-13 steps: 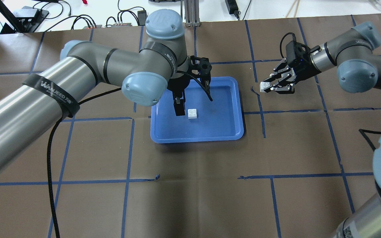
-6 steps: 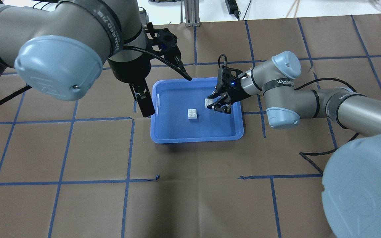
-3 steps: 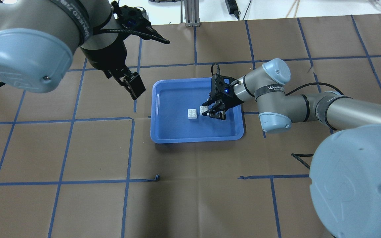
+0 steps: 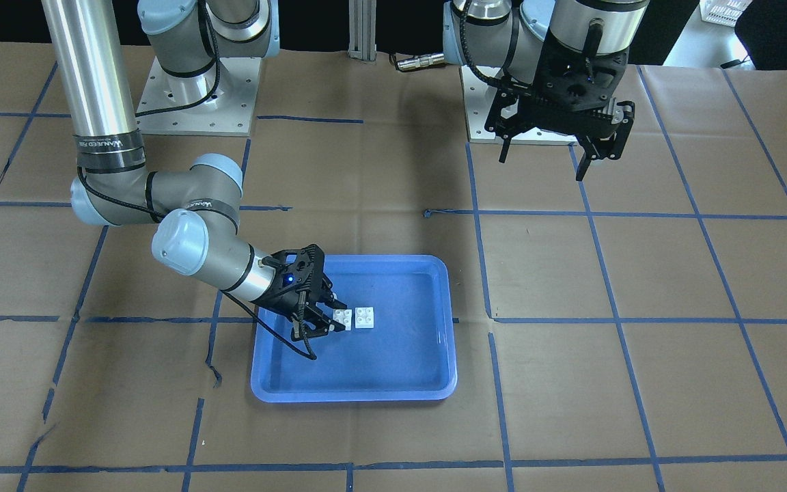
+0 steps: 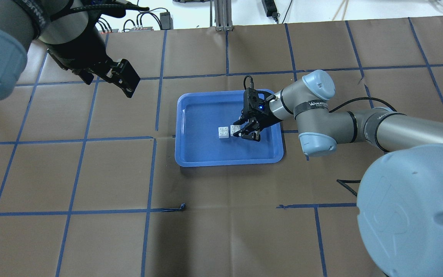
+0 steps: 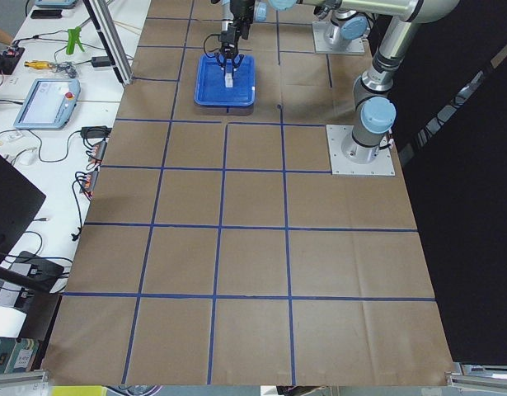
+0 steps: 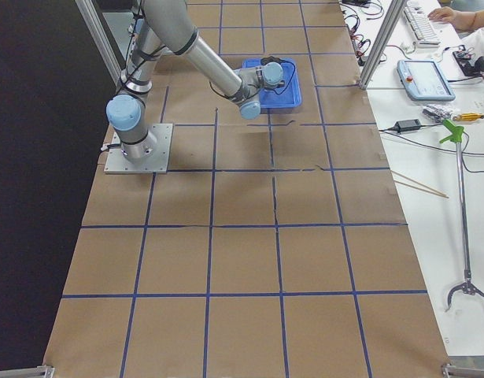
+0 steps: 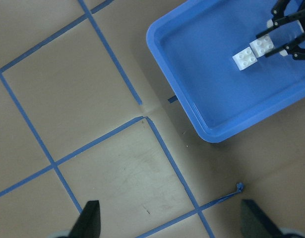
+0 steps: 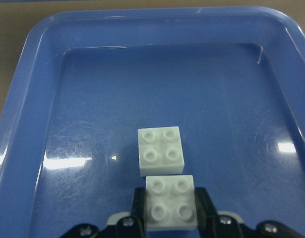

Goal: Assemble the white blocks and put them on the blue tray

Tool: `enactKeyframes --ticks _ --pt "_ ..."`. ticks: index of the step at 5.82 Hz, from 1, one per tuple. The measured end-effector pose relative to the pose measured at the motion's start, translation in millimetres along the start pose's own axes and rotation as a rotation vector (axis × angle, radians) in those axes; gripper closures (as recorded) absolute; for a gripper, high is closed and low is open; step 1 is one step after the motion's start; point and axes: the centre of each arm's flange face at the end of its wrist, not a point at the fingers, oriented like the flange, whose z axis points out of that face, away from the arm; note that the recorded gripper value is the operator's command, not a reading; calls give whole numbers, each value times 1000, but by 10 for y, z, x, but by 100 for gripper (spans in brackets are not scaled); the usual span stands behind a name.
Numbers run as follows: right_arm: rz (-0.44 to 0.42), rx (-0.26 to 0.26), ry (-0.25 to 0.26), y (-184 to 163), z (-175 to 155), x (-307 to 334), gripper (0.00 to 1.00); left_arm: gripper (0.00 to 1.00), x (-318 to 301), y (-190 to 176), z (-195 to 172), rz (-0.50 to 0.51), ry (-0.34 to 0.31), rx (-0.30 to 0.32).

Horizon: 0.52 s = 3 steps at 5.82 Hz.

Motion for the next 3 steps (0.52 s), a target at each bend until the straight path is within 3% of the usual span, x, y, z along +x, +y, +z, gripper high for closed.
enactKeyframes --ticks 1,3 --pt "8 1 -2 -14 11 -9 77 1 -15 38 -34 -136 -3 6" --pt "10 1 -6 -30 29 -21 77 1 -21 78 -28 -240 2 3"
